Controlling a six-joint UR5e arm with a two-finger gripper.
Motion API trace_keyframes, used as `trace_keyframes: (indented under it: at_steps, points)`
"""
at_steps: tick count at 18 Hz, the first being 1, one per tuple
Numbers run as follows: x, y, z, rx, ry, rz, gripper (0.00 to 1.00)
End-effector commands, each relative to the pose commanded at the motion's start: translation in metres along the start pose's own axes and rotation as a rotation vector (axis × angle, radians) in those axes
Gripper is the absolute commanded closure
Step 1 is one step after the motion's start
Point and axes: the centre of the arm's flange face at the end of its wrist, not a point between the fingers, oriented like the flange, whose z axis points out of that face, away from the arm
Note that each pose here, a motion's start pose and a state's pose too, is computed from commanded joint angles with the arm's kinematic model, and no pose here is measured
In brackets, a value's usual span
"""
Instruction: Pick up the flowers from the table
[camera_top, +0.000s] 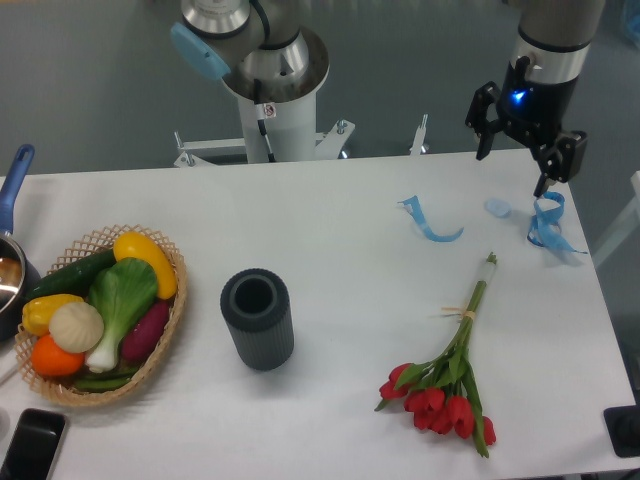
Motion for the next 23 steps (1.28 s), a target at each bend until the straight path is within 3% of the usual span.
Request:
trace_keyframes:
  at_steps: [9, 12, 17, 23]
  points:
    - [0.006, 0.001, 0.013, 0.005, 0.025, -0.004, 0.00]
    - [0.007, 0.002, 0.022, 0.005, -0.021, -0.009, 0.00]
    - [0.015, -0.007, 0.043, 0.044, -0.084, -0.125, 0.00]
    - [0.008, -0.017, 0.067, 0.084, -0.044, -0.205, 0.00]
